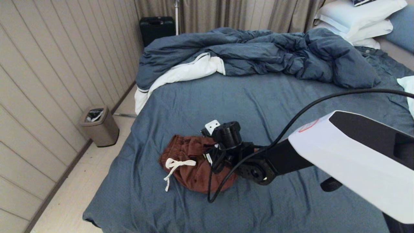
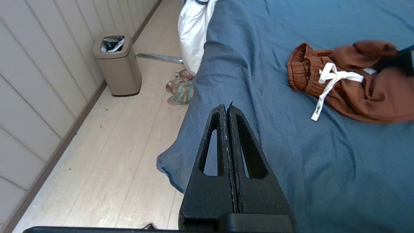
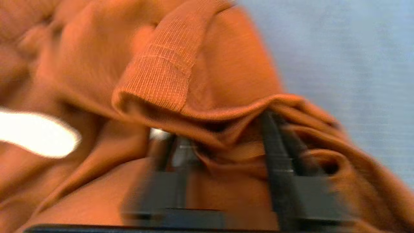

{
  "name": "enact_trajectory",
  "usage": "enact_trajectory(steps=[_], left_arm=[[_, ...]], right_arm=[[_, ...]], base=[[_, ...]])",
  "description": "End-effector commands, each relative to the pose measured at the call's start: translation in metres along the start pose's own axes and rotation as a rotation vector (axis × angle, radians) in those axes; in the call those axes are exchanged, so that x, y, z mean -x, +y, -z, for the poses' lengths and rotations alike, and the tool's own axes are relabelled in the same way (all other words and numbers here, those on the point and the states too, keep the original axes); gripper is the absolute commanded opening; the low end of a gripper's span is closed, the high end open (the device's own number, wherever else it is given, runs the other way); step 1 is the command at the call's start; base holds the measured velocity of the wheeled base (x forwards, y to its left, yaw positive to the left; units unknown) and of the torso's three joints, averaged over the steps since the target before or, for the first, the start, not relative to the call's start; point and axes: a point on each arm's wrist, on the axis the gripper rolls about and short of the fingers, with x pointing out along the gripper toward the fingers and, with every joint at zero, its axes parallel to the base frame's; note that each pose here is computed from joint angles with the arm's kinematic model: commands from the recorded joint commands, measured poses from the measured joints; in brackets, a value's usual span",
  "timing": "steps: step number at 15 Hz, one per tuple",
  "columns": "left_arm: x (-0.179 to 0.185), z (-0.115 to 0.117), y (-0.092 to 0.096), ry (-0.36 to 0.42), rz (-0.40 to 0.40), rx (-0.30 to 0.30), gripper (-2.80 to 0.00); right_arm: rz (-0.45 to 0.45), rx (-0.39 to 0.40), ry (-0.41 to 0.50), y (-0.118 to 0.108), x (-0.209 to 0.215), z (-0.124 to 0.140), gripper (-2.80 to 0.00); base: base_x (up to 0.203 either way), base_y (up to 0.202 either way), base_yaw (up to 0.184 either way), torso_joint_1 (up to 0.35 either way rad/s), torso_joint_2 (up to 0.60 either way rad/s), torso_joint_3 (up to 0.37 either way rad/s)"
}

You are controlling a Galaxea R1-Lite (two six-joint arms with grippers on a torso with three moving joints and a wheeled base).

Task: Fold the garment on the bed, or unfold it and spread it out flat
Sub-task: Unford the brown shorts

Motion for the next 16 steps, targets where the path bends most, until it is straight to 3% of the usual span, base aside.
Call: enact_trajectory(steps=[1,5,11,13,16], left_arm=[[0.000,0.000,0.000,-0.001,-0.004,0.001,-2.80],[0.000,0.000,0.000,0.000,-0.002,0.001,-2.80],[0.000,0.000,0.000,0.000,-0.001,0.001,-2.80],[0.000,0.000,0.000,0.001,-0.001,0.001,-2.80],[0.000,0.000,0.000,0.000,-0.002,0.001,-2.80]], right_arm=[[0.034,-0.022,-0.015,-0.016,-0.001,-0.006,-2.80],[0.096,-0.061,-0.035,-0.049,0.005,-0.015,-2.80],[0.256,-0.136,0.018,-0.128,-0.015,0.004,-2.80],[0.290,-0.152,0.044,-0.145,-0.022,0.015,-2.80],[0.301,-0.154,0.068,-0.151,-0.028,0.026,-2.80]], base=[[0.000,0.000,0.000,0.000,0.00,0.000],[0.000,0.000,0.000,0.000,0.00,0.000],[0.000,0.000,0.000,0.000,0.00,0.000],[0.000,0.000,0.000,0.000,0.00,0.000],[0.000,0.000,0.000,0.000,0.00,0.000]])
